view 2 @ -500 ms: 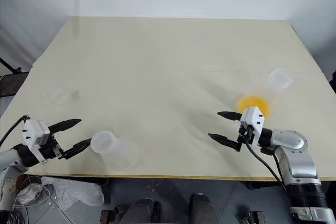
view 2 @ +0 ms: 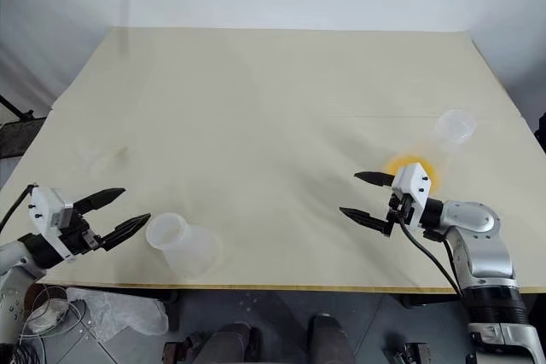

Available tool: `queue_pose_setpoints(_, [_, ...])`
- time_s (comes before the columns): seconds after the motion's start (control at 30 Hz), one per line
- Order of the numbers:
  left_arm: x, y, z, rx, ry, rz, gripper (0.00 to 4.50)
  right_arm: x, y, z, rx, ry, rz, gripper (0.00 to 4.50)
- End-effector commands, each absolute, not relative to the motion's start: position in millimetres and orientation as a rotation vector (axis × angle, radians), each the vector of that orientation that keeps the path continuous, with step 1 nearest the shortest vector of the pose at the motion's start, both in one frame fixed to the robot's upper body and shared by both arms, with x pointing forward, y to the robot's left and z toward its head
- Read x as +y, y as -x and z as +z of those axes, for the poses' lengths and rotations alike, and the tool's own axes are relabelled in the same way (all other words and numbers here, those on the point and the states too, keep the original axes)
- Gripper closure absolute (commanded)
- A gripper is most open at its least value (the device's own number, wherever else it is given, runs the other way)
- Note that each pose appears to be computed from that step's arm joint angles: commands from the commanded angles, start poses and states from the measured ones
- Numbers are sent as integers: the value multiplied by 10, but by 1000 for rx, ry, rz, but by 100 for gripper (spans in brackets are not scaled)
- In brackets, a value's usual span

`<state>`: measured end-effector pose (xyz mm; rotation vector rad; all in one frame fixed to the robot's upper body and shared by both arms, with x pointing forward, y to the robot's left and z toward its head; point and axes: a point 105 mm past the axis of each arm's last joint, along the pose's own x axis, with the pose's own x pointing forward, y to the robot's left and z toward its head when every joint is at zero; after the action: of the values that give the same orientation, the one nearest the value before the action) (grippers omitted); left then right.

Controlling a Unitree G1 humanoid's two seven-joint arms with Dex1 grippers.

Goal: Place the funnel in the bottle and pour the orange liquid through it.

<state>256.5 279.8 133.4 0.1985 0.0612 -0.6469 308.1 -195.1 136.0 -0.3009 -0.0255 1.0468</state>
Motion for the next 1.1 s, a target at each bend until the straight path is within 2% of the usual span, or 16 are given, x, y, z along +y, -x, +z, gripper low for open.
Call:
queue_pose_setpoints(0.03, [2817,-2491,1482,35,-224,-673,0,-1914,-3086,1405,-44,305,1084,2])
queue_pose_setpoints(0.17, [2828,-2250,1543,6,-203,-701,0,-1851,-3040,1391,-12,277,1174,2])
queue_pose_setpoints(0.3, [2647,-1895,1589,0,-154,-873,0,-1776,-2957,1497,-75,248,1287,2])
queue_pose_setpoints(0.57, [2313,-1617,1561,30,-108,-1095,0,-1760,-3041,1515,-80,272,1291,2])
queue_pose_setpoints(0.67, [2244,-1617,1515,55,-115,-1131,0,-1755,-3057,1521,-89,277,1283,2])
queue_pose_setpoints(0.87, [2156,-1858,1553,14,-207,-1113,0,-1776,-3072,1525,-94,292,1253,2])
queue_pose_setpoints(1.1, [2086,-2016,1616,-24,-265,-1107,0,-1791,-3058,1522,-100,295,1231,2])
